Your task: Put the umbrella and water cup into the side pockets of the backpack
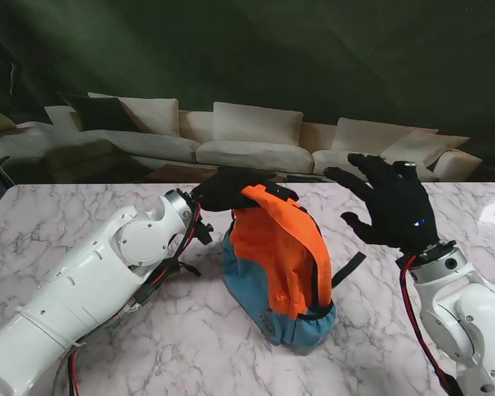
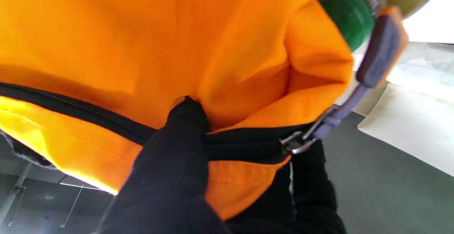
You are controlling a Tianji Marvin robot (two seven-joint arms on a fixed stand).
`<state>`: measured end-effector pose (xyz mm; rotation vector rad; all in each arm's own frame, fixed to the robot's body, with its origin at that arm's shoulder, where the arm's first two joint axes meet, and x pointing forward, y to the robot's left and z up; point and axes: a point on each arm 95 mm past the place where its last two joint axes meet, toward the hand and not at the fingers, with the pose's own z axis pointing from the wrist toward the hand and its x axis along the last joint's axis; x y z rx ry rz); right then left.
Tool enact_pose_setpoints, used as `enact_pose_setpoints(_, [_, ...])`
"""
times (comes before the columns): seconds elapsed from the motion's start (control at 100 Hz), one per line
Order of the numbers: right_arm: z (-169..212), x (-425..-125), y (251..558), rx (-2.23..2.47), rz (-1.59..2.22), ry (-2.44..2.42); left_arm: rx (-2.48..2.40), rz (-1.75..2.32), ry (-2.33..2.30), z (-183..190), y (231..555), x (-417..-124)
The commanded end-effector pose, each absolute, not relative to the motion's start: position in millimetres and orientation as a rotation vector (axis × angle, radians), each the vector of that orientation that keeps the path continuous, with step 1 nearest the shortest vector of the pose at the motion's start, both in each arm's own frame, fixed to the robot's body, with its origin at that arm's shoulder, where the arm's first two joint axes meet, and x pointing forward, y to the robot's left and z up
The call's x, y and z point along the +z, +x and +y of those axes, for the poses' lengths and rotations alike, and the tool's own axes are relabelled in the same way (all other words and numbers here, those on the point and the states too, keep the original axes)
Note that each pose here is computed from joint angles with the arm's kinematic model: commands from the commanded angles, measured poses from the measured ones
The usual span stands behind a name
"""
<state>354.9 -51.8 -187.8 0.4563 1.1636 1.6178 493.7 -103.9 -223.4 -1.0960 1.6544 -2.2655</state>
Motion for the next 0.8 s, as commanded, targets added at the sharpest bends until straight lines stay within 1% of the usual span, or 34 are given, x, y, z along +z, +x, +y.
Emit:
enact_pose_setpoints(0.0, [-46.8,-187.0,359.1,1.632,1.196,0.421,-2.257,1.68,-1.1,-106.5,494.4,-225.2])
enact_pose_setpoints(0.42, [5.0,-208.8,380.1,1.803,1.399,0.212,-2.263,1.686,-1.12,-113.6,494.6,-227.2])
enact_pose_setpoints(0.79, [14.7,-221.7,392.5,1.896,1.525,0.192,-2.32,1.661,-1.199,-121.4,490.3,-230.4])
